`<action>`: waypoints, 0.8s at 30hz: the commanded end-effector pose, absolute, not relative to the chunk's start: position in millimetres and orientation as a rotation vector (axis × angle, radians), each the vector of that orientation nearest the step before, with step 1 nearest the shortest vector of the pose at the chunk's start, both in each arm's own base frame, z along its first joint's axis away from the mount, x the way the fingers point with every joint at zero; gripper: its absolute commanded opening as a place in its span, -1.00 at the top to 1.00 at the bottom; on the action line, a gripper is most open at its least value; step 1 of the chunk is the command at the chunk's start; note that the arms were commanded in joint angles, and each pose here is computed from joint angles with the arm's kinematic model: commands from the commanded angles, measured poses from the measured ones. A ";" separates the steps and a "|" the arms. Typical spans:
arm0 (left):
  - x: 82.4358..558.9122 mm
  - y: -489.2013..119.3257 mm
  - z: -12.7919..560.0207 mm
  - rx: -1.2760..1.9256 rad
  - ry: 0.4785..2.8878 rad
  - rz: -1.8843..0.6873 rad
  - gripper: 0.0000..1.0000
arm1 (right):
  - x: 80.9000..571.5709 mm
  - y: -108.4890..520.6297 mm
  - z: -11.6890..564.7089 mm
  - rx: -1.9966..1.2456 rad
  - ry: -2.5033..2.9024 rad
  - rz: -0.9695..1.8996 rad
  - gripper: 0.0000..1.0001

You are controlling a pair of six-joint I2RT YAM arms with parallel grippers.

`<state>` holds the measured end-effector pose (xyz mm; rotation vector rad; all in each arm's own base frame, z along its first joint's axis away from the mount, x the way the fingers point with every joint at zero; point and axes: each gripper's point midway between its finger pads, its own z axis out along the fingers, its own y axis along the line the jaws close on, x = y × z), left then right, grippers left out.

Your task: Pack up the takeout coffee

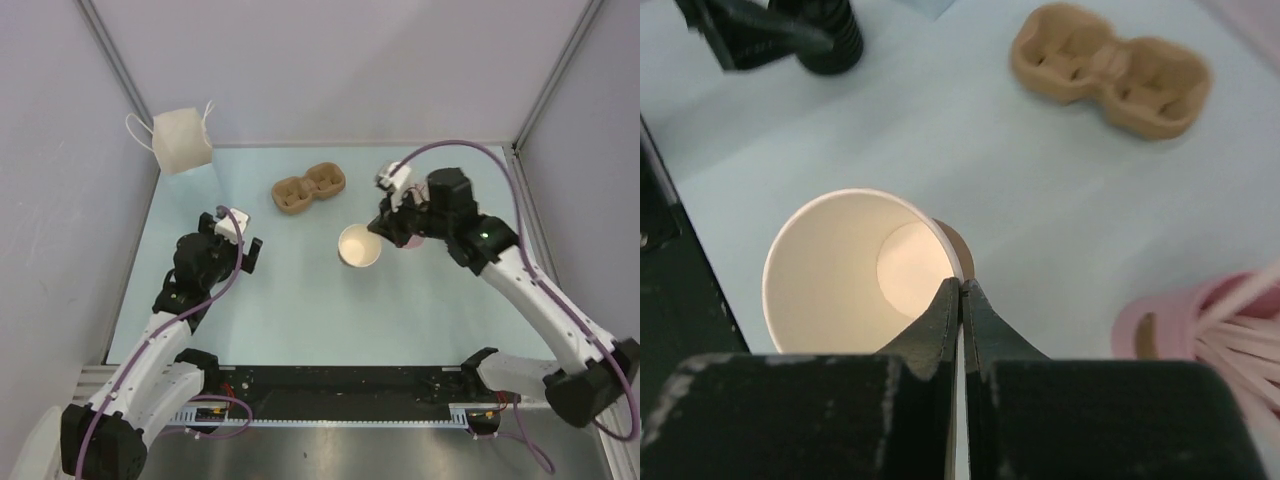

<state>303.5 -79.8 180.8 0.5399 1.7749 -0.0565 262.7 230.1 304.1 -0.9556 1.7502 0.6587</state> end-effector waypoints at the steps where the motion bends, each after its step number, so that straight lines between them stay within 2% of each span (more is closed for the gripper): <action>1: 310.9 -67.8 190.9 0.474 1.734 -0.006 -0.99 | 269.4 265.1 274.3 -1.078 1.772 0.652 1.00; 10: 316.7 -60.8 183.1 0.459 1.759 0.030 -0.99 | 276.8 333.0 206.2 -1.189 1.843 0.800 1.00; 17: 317.8 -60.5 182.0 0.463 1.758 0.036 -0.99 | 272.7 350.2 158.4 -1.197 1.927 0.821 1.00; 24: 316.3 -59.4 184.9 0.459 1.745 0.040 -0.99 | 272.6 353.8 136.1 -1.202 1.967 0.773 1.00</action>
